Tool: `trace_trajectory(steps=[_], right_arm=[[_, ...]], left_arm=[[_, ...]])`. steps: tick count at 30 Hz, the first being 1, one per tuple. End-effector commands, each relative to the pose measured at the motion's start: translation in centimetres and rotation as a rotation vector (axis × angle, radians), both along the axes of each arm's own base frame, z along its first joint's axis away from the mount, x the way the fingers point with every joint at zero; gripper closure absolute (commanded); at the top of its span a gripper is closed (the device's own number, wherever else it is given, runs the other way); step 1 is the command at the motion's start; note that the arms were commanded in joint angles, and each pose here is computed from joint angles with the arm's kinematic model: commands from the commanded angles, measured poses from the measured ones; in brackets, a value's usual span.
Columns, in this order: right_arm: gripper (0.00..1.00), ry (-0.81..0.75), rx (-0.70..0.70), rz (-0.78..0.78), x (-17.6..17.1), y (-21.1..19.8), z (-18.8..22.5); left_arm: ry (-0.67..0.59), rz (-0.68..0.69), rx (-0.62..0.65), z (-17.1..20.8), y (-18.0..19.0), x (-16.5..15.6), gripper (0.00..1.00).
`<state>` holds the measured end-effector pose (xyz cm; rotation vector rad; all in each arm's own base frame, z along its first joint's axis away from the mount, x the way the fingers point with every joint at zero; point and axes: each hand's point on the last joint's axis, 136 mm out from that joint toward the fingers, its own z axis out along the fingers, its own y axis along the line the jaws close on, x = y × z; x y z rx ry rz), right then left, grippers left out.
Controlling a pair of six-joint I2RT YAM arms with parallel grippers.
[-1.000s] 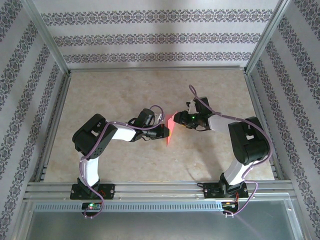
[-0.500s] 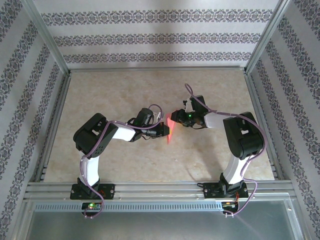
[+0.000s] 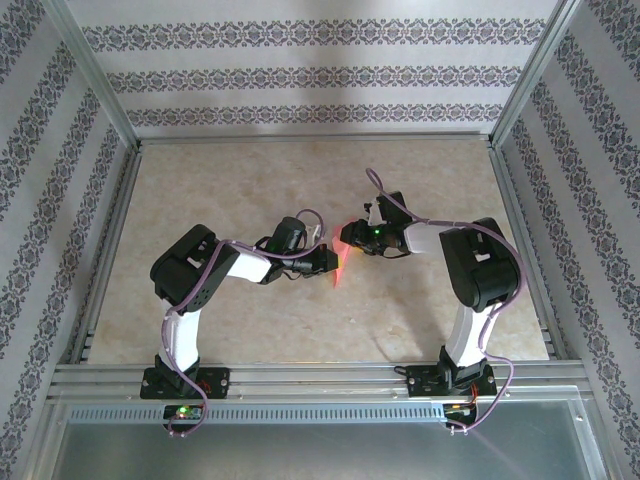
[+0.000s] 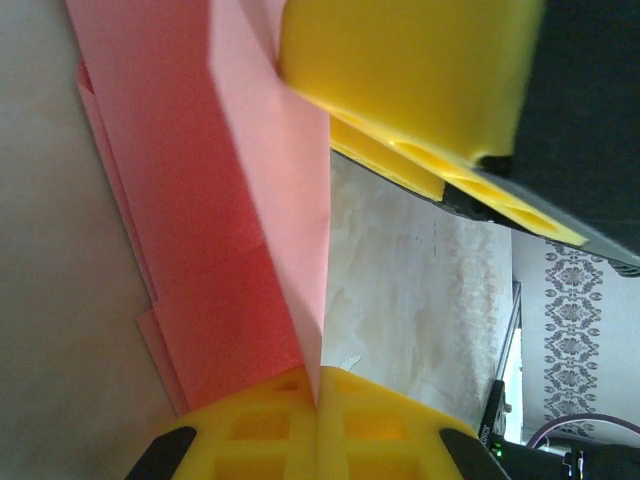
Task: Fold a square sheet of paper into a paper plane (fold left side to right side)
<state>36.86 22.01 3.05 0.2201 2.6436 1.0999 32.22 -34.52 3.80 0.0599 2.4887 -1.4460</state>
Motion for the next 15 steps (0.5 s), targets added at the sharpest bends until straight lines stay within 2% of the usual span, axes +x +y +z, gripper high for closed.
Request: trace_trajectory(steps=[1, 4, 8, 15], right_arm=[[0.56, 0.029, -0.045, 0.006, -0.1, 0.2, -1.1], [0.57, 0.055, -0.068, 0.012, -0.4, 0.1, -2.0], [0.58, 0.074, -0.097, 0.018, -0.6, -0.1, -2.7], [0.59, 0.088, -0.11, 0.028, -0.9, -0.1, -3.2]], left_arm=[[-0.007, 0.01, -0.028, 0.1, 0.2, 0.6, 0.95], [-0.005, 0.009, -0.033, 0.1, 0.1, 0.7, 0.92], [-0.011, 0.015, -0.032, 0.2, 0.3, 0.7, 0.81], [-0.039, 0.035, -0.033, 1.7, 0.9, 0.9, 0.69]])
